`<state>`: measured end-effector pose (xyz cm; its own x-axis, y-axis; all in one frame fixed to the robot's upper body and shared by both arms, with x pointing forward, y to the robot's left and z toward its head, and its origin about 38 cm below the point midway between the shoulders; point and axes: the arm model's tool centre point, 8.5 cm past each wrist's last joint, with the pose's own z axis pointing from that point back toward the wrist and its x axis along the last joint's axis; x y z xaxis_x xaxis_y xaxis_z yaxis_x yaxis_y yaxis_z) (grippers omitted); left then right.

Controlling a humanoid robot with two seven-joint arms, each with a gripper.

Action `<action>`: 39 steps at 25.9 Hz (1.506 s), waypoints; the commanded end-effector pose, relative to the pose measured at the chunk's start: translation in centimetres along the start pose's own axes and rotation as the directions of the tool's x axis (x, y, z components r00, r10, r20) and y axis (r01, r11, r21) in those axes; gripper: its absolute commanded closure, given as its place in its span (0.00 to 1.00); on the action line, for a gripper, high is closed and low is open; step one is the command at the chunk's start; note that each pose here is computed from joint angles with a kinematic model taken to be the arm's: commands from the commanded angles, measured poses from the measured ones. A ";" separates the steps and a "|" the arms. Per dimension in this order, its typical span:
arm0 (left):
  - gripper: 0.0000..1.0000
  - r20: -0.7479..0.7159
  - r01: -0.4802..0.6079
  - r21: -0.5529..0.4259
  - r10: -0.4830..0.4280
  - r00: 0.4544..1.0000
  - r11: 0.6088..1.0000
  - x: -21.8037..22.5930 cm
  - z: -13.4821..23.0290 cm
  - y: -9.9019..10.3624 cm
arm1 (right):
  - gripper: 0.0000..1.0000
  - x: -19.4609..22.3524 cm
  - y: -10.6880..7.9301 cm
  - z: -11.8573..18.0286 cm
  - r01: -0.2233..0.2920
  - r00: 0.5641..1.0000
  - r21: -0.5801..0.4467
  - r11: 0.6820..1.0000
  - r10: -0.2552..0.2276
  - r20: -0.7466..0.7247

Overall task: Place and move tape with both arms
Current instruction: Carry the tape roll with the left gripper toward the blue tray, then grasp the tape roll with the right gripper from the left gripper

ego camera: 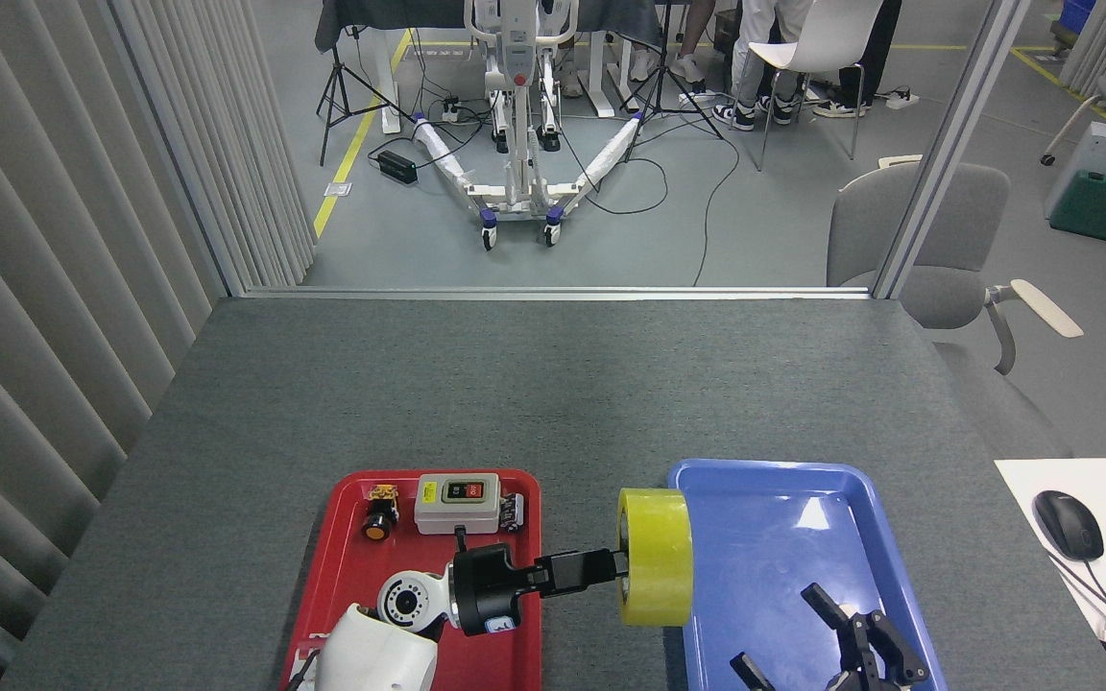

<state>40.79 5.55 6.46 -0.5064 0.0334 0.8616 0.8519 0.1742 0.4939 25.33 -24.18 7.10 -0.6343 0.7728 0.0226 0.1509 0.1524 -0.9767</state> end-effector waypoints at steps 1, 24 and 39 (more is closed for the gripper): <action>1.00 -0.001 0.003 -0.019 -0.003 1.000 1.000 0.0 -0.3 -0.3 | 0.00 0.9 -0.4 0.2 0.028 0.995 -0.012 1.000 -0.027 0.096; 1.00 -0.049 0.126 -0.207 -0.139 0.989 0.970 1.0 -2.4 -2.1 | 0.86 4.1 1.3 -1.4 0.027 0.980 0.050 0.998 -0.036 0.194; 0.00 0.001 0.190 -0.069 -0.190 0.982 0.979 3.2 -1.1 0.0 | 1.00 2.1 0.9 -0.3 0.016 0.991 0.045 0.999 -0.022 0.135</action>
<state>39.04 3.68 8.30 -0.6474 -0.0154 0.7620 0.7609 0.0431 0.6474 24.30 -22.01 6.15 -0.7361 0.6767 0.0135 0.0990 0.1274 -0.9869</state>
